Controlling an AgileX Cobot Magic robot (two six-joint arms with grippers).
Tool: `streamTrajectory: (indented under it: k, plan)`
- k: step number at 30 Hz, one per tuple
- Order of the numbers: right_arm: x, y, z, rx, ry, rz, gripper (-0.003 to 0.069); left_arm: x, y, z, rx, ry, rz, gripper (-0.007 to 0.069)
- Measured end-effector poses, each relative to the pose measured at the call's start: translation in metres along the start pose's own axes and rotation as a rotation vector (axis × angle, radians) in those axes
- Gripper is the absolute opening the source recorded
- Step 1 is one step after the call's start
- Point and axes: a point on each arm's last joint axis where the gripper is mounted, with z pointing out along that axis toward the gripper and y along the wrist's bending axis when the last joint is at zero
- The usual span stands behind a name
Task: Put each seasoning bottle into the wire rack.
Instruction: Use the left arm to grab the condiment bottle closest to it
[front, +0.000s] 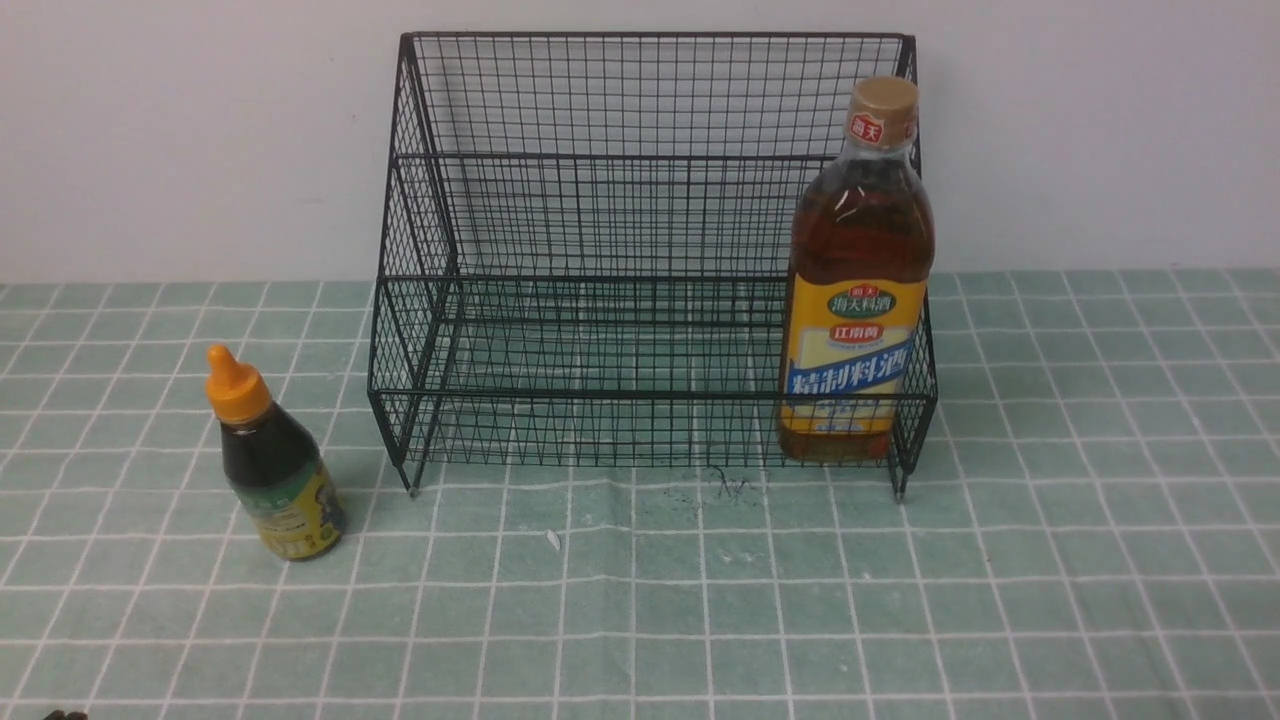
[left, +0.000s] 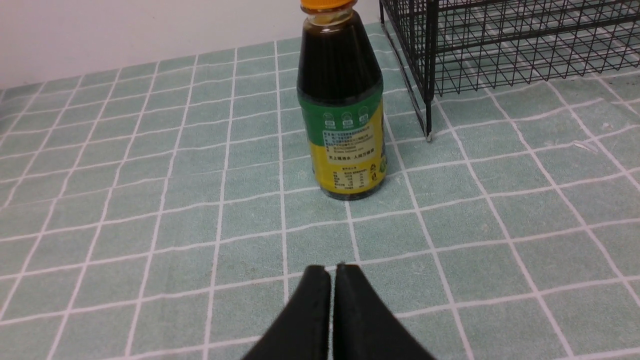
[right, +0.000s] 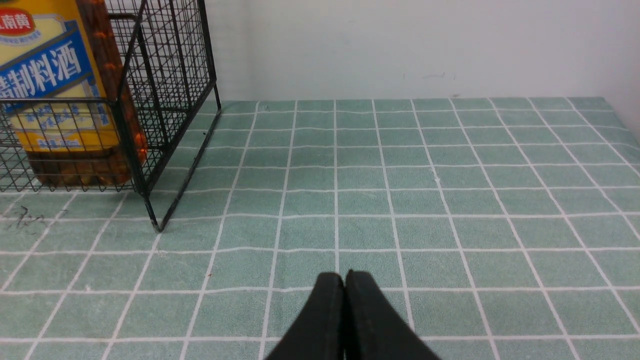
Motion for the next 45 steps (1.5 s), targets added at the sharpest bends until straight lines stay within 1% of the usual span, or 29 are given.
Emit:
streamTrajectory:
  k: [16, 19, 21, 27, 31, 33, 37, 39, 42, 45]
  plan:
    - [0.0, 0.0, 0.0, 0.0, 0.0, 0.0, -0.0015, 0.0, 0.0, 0.0, -0.002, 0.0, 0.004, -0.0006]
    - [0.0, 0.0, 0.0, 0.0, 0.0, 0.0, -0.0015, -0.003, 0.001, 0.0, -0.007, -0.041, 0.005, -0.0006]
    - [0.0, 0.0, 0.0, 0.0, 0.0, 0.0, -0.0015, -0.009, 0.0, 0.0, 0.001, -0.108, -0.054, -0.0006]
    - [0.0, 0.0, 0.0, 0.0, 0.0, 0.0, -0.0015, -0.029, 0.001, -0.005, 0.046, -0.334, -0.372, -0.0006]
    - [0.0, 0.0, 0.0, 0.0, 0.0, 0.0, -0.0015, -0.036, 0.004, -0.007, 0.057, -0.413, -0.485, -0.0006]
    - [0.0, 0.0, 0.0, 0.0, 0.0, 0.0, -0.0015, -0.04, 0.006, -0.009, 0.053, -0.466, -0.506, -0.0006]
    - [0.0, 0.0, 0.0, 0.0, 0.0, 0.0, -0.0015, -0.051, 0.011, -0.016, 0.029, -0.622, -0.51, -0.0006]
    - [0.0, 0.0, 0.0, 0.0, 0.0, 0.0, -0.0015, -0.055, 0.012, -0.019, 0.016, -0.672, -0.475, -0.0006]
    - [0.0, 0.0, 0.0, 0.0, 0.0, 0.0, -0.0015, -0.063, 0.011, -0.018, 0.008, -0.648, -0.391, -0.0006]
    - [0.0, 0.0, 0.0, 0.0, 0.0, 0.0, -0.0015, -0.076, 0.01, -0.01, 0.001, -0.581, -0.302, 0.0]
